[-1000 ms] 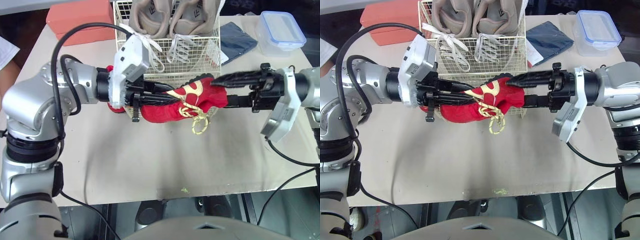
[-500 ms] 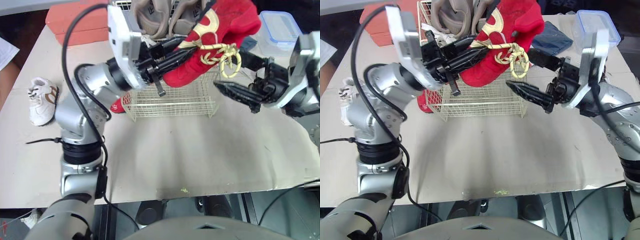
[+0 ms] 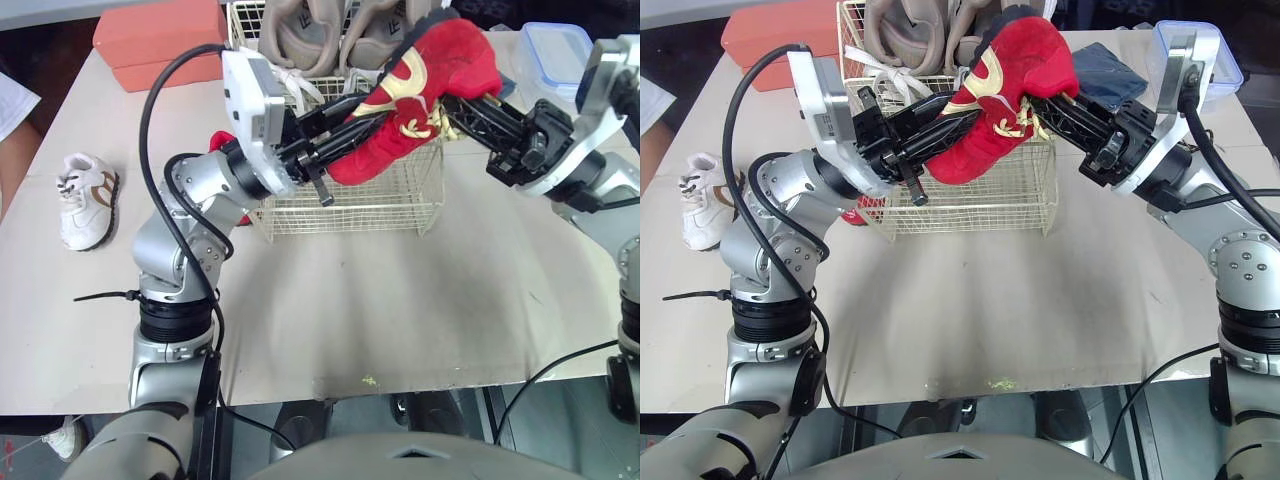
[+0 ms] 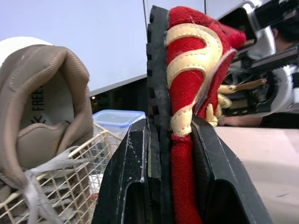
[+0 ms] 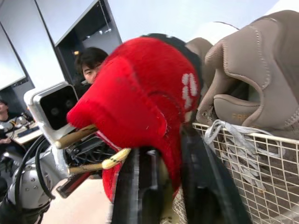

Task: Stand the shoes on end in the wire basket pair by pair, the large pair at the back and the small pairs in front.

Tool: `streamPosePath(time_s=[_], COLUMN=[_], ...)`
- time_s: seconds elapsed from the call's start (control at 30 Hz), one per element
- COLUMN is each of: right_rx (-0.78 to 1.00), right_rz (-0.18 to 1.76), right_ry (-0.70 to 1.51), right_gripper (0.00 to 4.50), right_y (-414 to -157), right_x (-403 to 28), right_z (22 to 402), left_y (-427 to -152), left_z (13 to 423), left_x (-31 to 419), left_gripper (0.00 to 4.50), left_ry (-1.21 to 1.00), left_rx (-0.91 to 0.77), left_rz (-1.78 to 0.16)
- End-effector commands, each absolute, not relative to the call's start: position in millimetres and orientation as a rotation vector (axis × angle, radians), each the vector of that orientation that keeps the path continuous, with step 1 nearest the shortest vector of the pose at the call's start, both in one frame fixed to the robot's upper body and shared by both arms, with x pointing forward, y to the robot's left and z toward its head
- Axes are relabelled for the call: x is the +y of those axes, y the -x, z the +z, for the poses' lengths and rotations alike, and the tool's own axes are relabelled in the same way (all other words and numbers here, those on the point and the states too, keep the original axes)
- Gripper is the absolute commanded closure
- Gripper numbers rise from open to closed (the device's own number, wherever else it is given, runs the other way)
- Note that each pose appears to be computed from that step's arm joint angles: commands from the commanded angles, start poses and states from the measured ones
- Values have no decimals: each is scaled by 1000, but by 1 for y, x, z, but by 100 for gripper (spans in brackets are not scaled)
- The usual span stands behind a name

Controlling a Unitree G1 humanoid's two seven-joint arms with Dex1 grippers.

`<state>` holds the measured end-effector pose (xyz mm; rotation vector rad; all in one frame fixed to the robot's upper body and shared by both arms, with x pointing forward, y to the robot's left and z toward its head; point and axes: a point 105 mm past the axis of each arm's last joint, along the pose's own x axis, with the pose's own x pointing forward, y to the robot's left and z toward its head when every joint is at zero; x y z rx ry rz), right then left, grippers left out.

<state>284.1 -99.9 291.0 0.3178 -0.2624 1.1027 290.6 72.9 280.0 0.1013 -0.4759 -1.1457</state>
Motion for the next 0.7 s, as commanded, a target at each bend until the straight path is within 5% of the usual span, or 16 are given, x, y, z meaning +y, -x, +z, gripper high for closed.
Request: streamPosePath(time_s=[0.03, 0.2, 0.43, 0.7], right_rx=[-370, -436, -471, -296], right_rz=[1080, 975, 820, 585], right_ry=[-278, -220, -178, 191], right_gripper=[450, 450, 450, 450], right_y=[-279, -287, -302, -329], right_x=[-106, -104, -110, -110], right_z=[312, 324, 334, 306], left_y=[-275, -276, -272, -279], left_z=[283, 270, 296, 304], left_x=[77, 106, 134, 138], left_gripper=[229, 2, 2, 2], left_ry=[-98, -282, -429, -477], left_rx=[-484, -361, -302, -284], left_rz=[-1208, -1146, -1087, -996])
